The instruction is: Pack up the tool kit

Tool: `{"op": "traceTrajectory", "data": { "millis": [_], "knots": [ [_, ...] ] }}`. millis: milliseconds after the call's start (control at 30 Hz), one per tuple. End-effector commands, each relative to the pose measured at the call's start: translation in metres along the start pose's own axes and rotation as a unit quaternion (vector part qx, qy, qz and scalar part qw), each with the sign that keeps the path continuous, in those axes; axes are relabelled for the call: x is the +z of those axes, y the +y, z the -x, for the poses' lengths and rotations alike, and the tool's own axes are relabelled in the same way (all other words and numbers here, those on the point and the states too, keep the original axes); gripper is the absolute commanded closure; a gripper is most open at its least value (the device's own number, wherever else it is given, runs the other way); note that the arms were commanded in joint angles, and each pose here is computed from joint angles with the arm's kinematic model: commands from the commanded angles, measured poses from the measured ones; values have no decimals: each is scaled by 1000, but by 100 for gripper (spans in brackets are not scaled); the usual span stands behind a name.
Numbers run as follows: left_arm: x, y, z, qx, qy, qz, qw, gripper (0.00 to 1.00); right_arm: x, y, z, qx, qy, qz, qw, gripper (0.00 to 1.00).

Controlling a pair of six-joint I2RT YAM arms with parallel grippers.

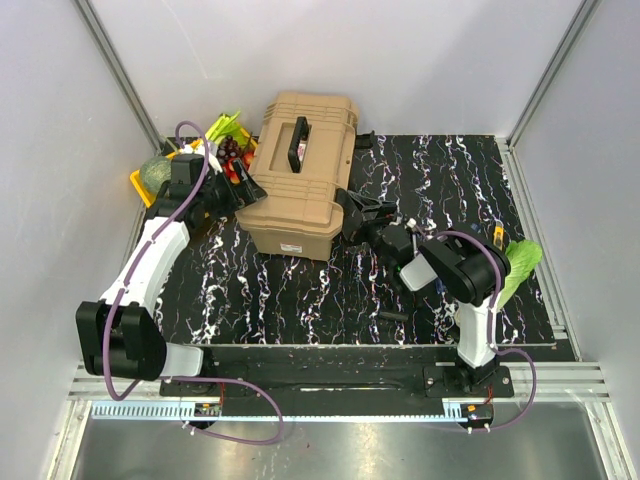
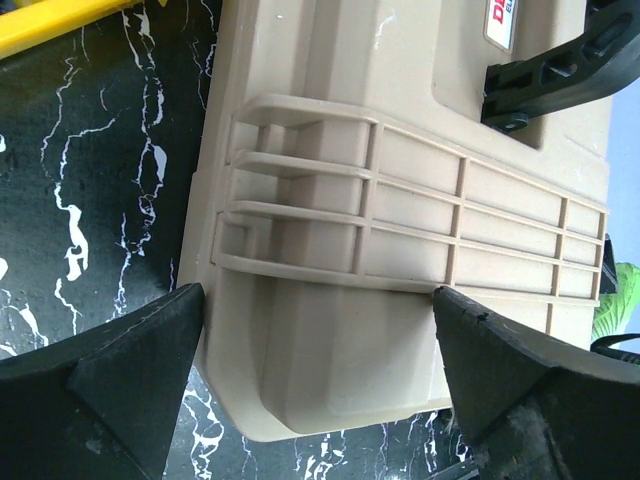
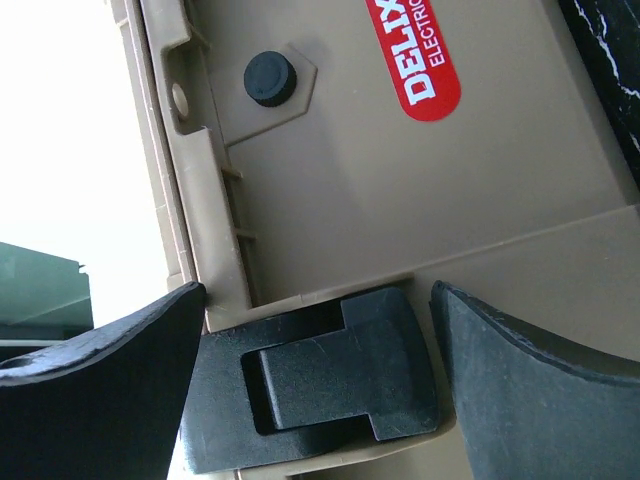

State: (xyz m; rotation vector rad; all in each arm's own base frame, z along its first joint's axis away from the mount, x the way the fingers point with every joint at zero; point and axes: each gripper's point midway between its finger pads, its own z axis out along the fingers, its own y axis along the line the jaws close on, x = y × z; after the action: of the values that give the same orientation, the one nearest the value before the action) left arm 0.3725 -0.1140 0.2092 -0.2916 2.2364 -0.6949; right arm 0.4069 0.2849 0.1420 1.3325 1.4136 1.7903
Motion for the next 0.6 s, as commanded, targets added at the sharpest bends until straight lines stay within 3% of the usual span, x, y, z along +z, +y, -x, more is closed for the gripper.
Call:
{"op": "traceTrajectory", "data": {
  "millis": [0, 200, 567],
  "knots": [
    [6, -10, -7, 3, 25, -20, 999, 1, -15, 68, -102, 24, 151, 122, 981, 1],
    [7, -11, -8, 4, 27, -21, 999, 1, -23, 90, -110, 15, 162, 152, 975, 3],
    [8, -11, -12, 11, 33, -16, 999, 1, -34, 114, -118, -25, 160, 185, 969, 35]
  ]
}}
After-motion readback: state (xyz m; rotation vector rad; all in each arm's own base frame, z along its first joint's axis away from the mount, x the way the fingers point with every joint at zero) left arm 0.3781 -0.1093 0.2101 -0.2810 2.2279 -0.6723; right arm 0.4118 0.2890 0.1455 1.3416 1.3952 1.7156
